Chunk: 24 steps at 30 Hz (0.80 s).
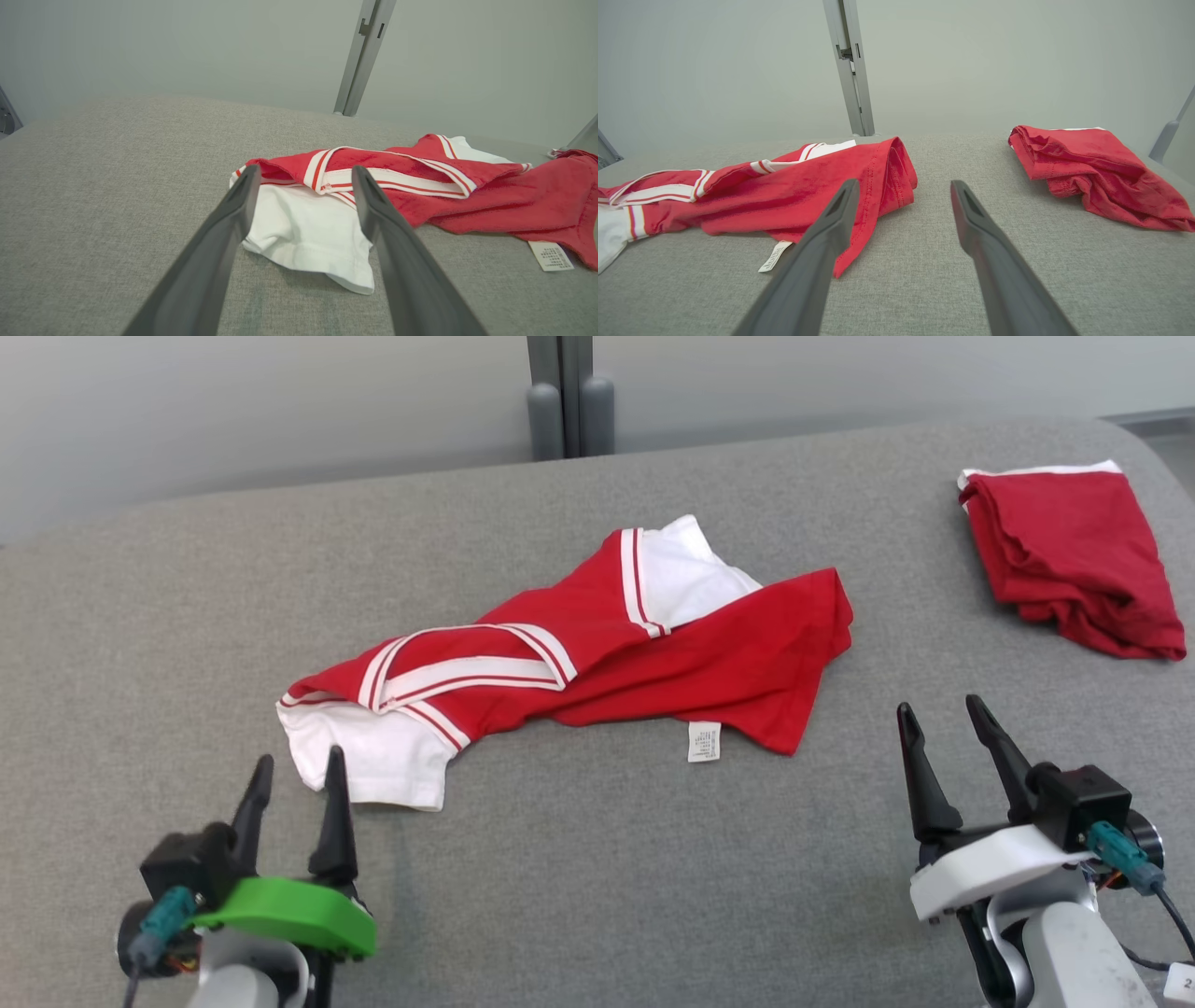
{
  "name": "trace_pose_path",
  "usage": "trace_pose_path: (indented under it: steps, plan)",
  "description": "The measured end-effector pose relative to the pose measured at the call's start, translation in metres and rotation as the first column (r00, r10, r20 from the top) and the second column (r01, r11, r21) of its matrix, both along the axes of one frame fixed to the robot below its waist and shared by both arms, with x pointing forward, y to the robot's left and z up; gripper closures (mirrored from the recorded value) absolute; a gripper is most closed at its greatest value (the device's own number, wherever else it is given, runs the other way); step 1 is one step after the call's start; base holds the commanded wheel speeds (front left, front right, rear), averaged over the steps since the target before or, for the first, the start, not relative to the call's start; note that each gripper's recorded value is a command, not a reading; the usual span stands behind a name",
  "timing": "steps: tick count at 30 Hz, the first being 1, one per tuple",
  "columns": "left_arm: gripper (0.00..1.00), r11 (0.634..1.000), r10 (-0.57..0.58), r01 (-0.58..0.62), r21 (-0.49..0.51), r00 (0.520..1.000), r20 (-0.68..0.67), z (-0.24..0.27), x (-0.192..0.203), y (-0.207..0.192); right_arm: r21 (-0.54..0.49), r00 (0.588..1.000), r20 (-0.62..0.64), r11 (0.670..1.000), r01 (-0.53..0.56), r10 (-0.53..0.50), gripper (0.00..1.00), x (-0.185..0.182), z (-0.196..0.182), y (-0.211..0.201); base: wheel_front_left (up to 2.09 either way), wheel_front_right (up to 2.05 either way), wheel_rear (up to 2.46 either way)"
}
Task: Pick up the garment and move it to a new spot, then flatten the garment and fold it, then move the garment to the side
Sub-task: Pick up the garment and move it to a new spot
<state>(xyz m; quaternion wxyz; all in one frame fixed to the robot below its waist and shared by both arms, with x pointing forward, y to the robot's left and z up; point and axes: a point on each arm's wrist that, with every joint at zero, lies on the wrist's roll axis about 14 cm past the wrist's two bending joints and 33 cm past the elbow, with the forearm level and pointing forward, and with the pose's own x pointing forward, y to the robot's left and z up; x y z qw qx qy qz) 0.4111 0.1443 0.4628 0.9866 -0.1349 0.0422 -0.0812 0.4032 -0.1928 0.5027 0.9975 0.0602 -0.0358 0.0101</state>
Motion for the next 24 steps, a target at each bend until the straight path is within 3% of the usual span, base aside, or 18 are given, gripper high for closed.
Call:
trace_pose_path:
  steps: [11,24]
  plan:
    - [0.00,0.999,0.016,-0.015,-0.036,1.000,0.026,0.007,-0.042,-0.011,0.004,1.000,0.010,1.000,0.000,0.000,0.00,-0.029,0.003,0.001,0.00,0.00,0.00]
    - [0.00,0.998,0.046,-0.045,-0.043,0.998,0.032,0.008,-0.050,-0.005,0.014,1.000,-0.002,1.000,-0.016,0.016,0.00,-0.035,-0.001,0.007,0.00,0.00,0.00]
